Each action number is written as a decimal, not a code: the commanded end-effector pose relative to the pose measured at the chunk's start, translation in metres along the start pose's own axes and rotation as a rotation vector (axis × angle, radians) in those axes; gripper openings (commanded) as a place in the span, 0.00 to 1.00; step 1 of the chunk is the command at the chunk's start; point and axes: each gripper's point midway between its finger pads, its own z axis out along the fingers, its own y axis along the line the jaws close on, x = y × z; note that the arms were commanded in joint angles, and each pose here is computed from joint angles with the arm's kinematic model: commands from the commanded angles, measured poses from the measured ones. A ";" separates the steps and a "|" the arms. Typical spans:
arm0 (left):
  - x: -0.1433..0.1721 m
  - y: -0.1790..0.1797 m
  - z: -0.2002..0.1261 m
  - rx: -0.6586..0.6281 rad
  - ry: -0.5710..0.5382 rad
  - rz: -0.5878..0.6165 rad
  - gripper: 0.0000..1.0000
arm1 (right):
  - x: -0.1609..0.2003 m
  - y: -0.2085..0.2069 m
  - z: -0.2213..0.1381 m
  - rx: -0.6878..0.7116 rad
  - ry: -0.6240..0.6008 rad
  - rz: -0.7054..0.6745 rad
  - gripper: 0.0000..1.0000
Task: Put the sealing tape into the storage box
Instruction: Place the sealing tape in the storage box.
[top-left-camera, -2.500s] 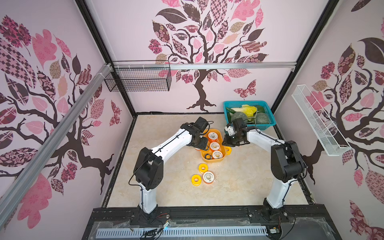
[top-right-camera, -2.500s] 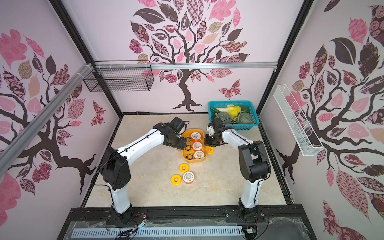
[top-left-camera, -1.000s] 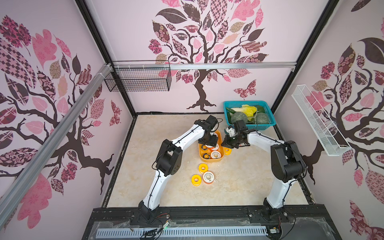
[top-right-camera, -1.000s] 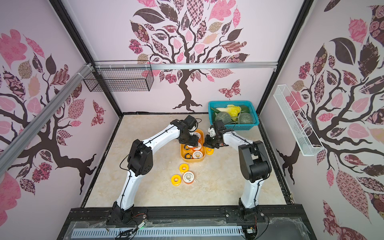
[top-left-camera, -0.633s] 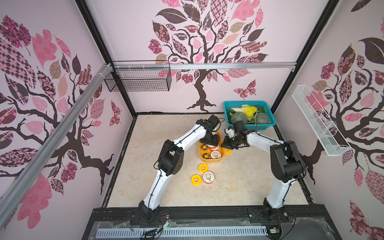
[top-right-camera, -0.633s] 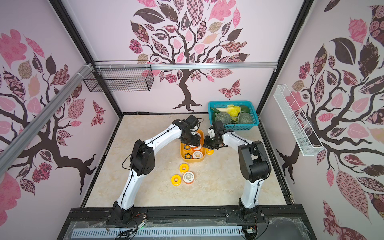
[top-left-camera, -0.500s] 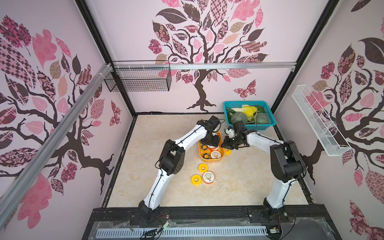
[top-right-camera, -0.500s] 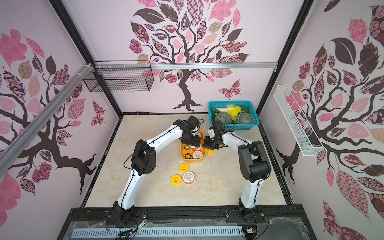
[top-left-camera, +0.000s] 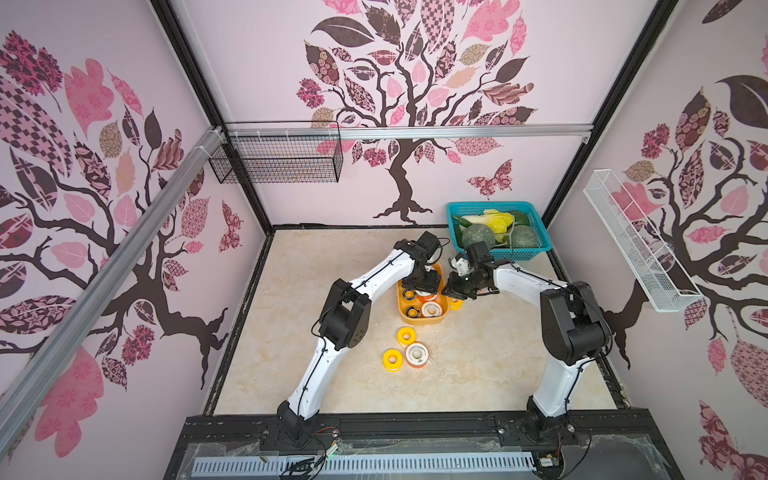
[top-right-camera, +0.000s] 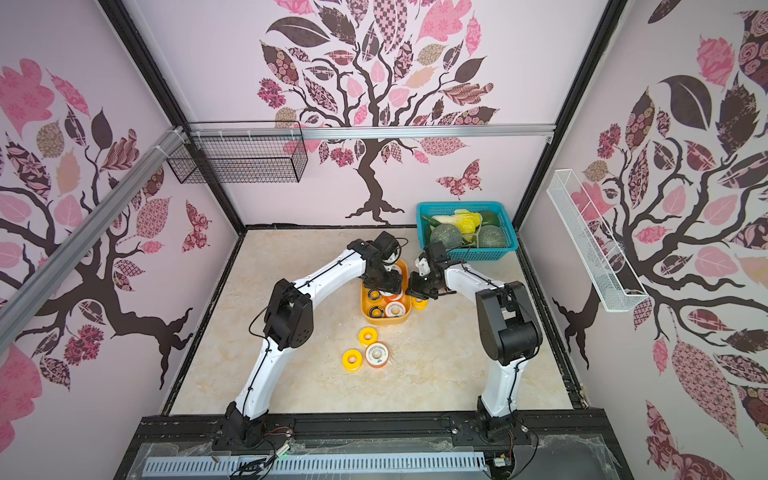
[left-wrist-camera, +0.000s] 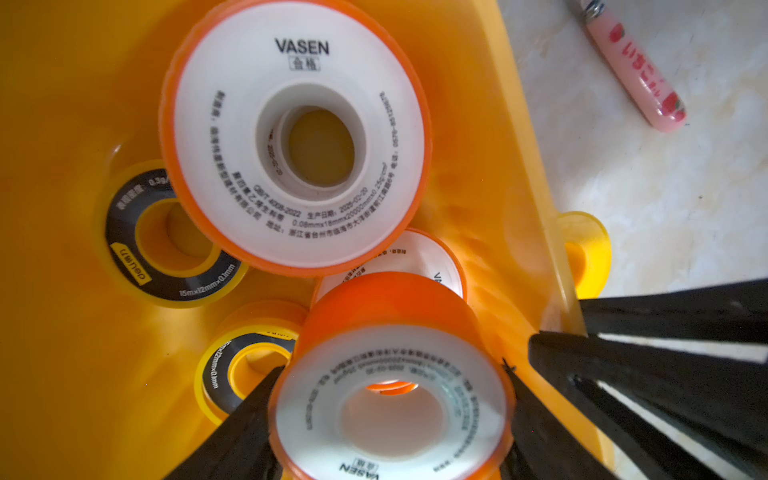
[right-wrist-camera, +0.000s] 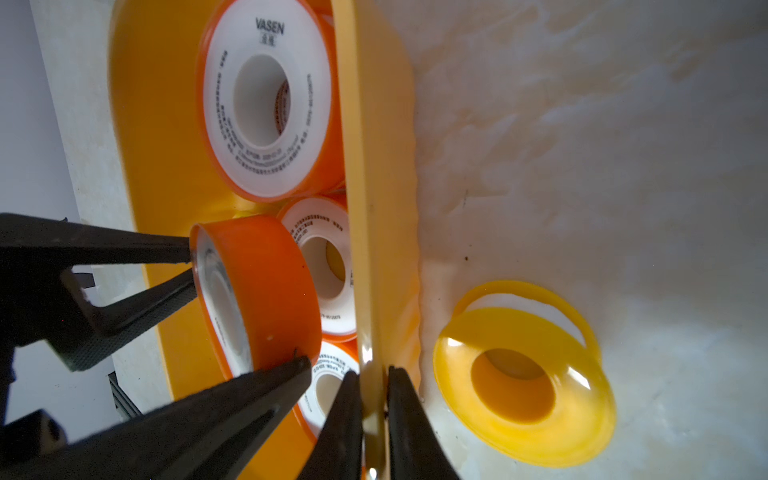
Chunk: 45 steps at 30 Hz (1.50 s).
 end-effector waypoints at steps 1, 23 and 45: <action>-0.004 -0.006 0.009 0.023 -0.005 -0.007 0.76 | 0.005 0.002 -0.008 0.014 -0.001 -0.013 0.17; -0.013 -0.011 0.007 0.049 -0.044 -0.030 0.83 | 0.007 0.000 -0.011 0.028 -0.002 -0.019 0.17; -0.019 -0.004 -0.107 -0.023 -0.233 0.043 0.83 | -0.005 0.011 -0.049 0.068 -0.090 -0.082 0.45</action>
